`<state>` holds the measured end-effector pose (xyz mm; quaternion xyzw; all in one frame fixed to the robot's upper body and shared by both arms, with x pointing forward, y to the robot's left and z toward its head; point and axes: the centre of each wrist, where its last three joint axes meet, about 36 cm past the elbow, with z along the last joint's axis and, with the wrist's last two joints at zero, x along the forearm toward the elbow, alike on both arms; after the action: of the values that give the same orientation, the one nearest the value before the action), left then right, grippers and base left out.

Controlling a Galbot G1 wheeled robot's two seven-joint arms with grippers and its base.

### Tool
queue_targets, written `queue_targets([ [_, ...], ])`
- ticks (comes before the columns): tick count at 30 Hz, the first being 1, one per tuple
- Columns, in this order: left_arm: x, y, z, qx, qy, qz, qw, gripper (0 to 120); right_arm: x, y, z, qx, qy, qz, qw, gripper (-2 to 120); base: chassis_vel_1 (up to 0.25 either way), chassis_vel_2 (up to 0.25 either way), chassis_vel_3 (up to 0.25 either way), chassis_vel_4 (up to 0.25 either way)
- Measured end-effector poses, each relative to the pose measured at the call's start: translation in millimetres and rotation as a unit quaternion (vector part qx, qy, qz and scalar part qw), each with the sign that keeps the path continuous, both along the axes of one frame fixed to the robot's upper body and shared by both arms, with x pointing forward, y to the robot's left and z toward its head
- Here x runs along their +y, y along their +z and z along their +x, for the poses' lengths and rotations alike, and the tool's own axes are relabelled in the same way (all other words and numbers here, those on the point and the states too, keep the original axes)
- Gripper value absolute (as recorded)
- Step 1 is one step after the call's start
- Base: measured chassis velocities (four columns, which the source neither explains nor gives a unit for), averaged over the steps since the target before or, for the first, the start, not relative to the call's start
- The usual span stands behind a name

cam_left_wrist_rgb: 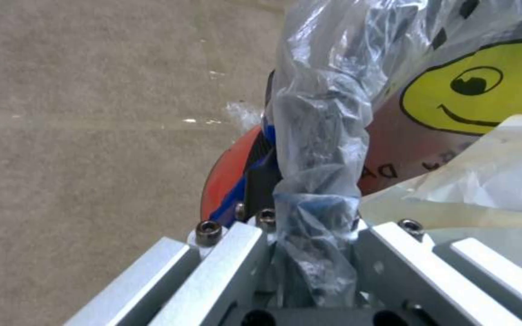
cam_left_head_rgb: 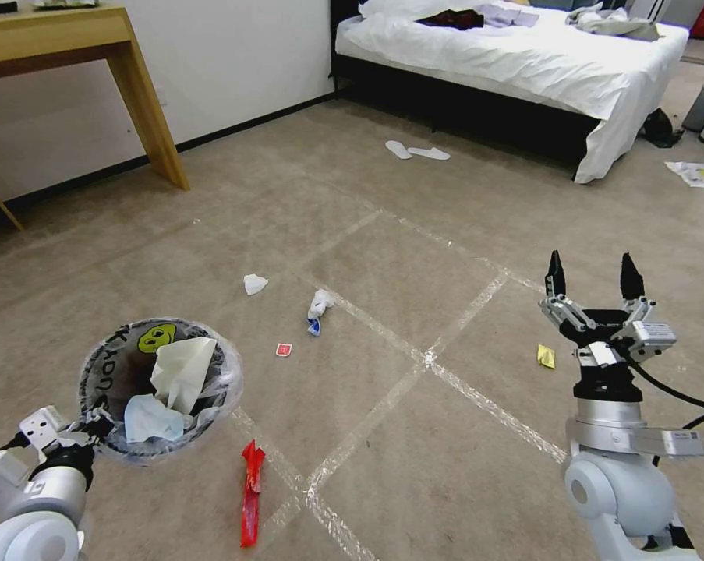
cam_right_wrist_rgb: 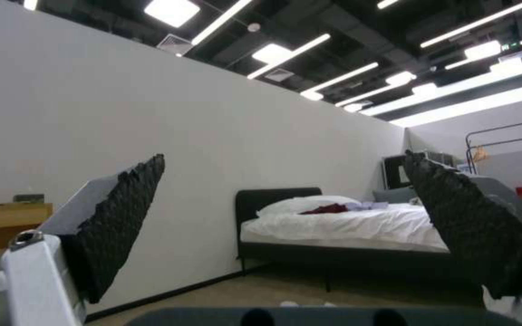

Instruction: Pick up the trash bin and place the garbage on the floor into it.

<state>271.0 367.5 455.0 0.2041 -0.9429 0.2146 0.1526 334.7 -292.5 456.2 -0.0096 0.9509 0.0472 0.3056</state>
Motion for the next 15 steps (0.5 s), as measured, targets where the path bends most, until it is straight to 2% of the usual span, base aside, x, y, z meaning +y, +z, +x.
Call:
queue_targets([
  [8,-1.4,-0.2,4.7,-0.003,-0.007,-0.005,1.0000,0,2.2,-3.6,0.5,0.006,0.001,-0.006,1.000,100,-0.013,0.010,0.011,-0.007],
  [15,0.2,2.7,2.2,-0.003,-0.007,-0.005,1.0000,0,10.4,-6.0,4.1,0.010,0.012,-0.002,1.000,100,-0.004,0.005,0.007,-0.005],
])
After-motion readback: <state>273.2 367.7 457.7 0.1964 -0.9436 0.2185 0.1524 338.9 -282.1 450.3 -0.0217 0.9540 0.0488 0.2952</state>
